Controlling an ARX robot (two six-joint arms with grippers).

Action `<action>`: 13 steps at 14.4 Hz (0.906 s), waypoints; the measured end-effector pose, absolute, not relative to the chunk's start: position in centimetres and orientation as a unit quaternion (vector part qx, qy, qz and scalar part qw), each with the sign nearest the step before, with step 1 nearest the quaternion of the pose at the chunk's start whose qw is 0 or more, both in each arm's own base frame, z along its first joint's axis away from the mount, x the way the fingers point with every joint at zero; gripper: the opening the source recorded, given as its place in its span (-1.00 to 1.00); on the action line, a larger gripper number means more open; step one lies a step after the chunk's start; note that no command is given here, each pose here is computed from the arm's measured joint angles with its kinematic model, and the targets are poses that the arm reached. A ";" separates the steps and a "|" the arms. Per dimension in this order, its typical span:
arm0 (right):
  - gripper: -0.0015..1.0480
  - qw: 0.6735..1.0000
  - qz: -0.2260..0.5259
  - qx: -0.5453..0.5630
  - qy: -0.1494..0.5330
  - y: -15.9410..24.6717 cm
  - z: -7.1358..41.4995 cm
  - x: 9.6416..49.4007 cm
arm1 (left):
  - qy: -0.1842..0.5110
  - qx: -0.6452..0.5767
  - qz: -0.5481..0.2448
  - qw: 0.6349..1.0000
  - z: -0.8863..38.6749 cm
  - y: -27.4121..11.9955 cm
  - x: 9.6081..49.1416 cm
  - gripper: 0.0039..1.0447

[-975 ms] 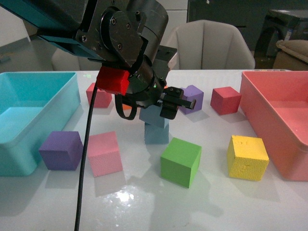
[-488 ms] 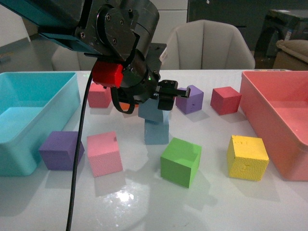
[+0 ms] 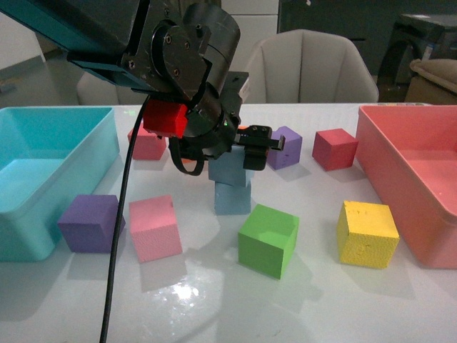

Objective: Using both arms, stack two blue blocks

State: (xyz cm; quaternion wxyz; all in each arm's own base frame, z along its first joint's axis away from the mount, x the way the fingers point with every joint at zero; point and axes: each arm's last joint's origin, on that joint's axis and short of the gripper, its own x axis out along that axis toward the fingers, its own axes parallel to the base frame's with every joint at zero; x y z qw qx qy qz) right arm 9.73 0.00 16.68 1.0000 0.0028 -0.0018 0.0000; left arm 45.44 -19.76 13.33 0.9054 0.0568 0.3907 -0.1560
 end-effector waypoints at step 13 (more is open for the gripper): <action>0.87 1.000 0.000 0.003 -0.002 0.0 16.7 9.7 | 0.285 0.032 -0.162 0.944 20.9 -18.5 42.6 0.88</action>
